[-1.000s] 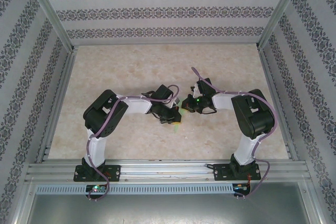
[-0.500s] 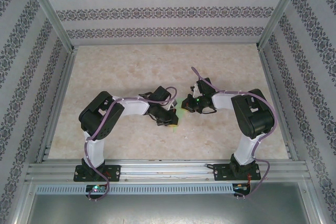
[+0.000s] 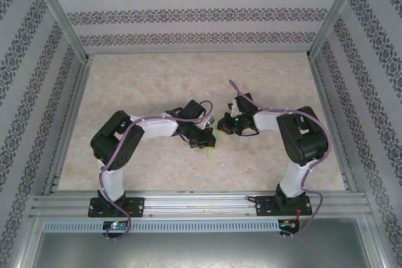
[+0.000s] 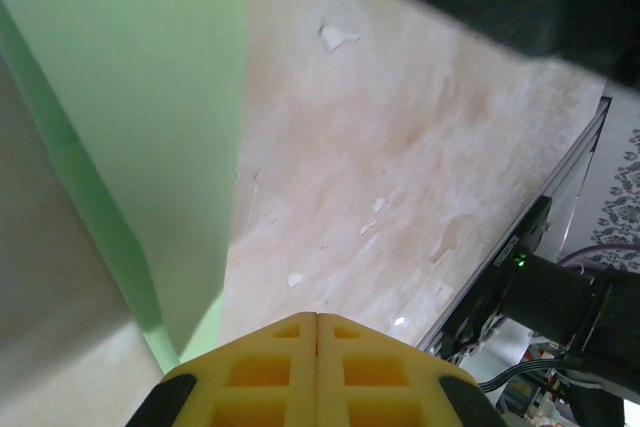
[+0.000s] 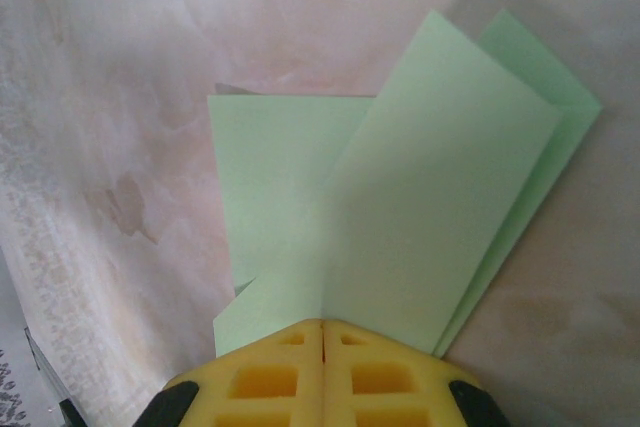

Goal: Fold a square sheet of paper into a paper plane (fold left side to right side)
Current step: Fold the wing for the fifth time at the center of the table.

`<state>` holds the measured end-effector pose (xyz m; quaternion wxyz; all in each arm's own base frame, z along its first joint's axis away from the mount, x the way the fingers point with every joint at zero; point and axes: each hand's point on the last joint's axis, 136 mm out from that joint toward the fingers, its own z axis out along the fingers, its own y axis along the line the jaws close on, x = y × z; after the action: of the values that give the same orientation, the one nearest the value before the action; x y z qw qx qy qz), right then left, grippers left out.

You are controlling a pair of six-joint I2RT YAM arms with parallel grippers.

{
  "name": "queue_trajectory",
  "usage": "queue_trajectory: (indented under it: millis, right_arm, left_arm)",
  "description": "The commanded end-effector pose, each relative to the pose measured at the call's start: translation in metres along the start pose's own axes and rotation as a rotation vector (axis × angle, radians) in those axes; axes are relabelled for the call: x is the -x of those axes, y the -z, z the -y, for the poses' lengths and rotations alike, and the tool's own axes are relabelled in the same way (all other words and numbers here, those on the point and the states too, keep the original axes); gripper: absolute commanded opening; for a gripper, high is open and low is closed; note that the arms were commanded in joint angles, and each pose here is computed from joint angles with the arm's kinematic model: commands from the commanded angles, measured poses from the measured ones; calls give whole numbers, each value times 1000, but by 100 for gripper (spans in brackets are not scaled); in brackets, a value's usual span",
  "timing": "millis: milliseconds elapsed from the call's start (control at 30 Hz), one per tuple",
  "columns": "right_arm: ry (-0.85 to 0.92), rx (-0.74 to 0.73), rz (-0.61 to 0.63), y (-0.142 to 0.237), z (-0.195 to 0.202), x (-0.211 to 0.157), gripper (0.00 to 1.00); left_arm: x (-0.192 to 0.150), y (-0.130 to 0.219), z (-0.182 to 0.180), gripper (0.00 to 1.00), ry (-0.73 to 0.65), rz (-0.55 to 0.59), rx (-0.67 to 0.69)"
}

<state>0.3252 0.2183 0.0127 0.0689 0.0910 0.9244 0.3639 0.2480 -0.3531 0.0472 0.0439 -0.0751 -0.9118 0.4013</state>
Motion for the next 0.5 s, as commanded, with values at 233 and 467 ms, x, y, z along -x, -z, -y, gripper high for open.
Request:
queue_trajectory:
  millis: [233,467]
  right_arm:
    - [-65,-205,-67,-15,58,-26,0]
    - [-62,-216,-70,-15,59,-27,0]
  left_arm:
    - [-17,-13,-4,1,19,-61,-1]
    - [-12,-19,-10,1,20,-64,18]
